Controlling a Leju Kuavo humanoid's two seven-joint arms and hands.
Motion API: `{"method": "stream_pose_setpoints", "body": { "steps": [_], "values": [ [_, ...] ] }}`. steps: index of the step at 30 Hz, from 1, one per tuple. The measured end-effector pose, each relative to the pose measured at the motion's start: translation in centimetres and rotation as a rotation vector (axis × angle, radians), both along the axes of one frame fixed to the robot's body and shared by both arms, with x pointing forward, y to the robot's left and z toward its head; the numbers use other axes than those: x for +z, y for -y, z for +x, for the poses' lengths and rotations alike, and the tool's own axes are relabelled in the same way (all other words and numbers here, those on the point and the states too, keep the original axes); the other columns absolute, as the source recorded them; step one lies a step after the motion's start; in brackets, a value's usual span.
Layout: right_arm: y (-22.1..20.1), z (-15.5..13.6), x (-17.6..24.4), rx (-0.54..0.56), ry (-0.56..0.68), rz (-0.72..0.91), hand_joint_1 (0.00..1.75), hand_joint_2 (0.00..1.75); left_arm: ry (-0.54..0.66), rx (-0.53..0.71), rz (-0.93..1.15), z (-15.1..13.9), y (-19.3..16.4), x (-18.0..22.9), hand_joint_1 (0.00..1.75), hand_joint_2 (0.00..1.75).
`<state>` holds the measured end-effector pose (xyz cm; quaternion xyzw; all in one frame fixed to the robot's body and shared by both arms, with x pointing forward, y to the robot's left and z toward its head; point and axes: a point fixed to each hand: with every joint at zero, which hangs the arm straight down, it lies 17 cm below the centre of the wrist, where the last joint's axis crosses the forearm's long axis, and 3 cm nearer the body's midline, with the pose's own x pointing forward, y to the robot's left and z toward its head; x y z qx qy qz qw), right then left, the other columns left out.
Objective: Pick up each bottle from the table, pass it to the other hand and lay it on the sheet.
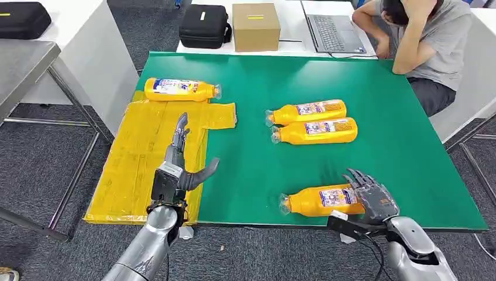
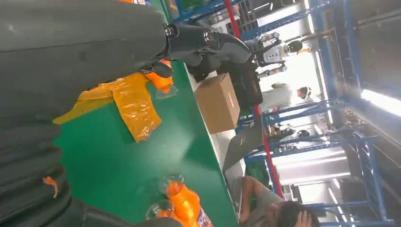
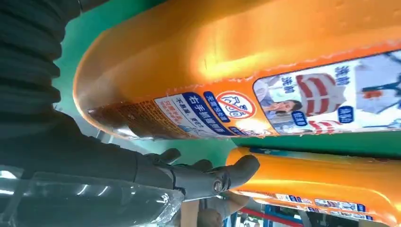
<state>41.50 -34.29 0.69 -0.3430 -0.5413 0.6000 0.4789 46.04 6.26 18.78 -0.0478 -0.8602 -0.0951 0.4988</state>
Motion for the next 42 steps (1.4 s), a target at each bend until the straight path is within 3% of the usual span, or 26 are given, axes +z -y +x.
{"method": "stream_pose_setpoints", "body": {
  "steps": [1,2,3,12,35,38,42],
  "values": [
    [0.0,0.1,0.1,-0.001,0.004,-0.002,0.0,1.75,-0.001,-0.002,0.0,0.0,0.0,0.0,0.0,1.75],
    [0.1,0.2,0.1,-0.002,0.007,0.001,0.73,1.75,-0.003,-0.003,0.0,0.0,0.1,-0.1,0.0,1.75],
    [0.0,0.3,0.2,0.0,0.009,0.012,1.75,1.75,-0.005,-0.004,0.0,0.0,0.1,-0.1,0.0,1.75],
    [-0.7,-0.2,-0.9,0.061,-0.019,0.114,1.75,1.75,-0.003,-0.003,0.0,0.0,0.0,-0.2,0.0,1.75],
    [-0.6,1.0,-1.4,0.04,-0.033,0.167,1.75,1.75,-0.004,0.013,0.002,0.1,-0.2,-0.4,0.0,1.75],
    [-0.9,1.2,-0.2,0.043,0.032,0.222,1.75,1.75,0.004,0.027,0.001,0.1,-0.4,-0.4,0.0,1.75],
    [-1.7,1.7,3.4,-0.005,0.208,0.426,1.75,1.75,0.007,0.063,-0.013,0.4,-1.0,-0.1,0.0,1.75]
  ]
}}
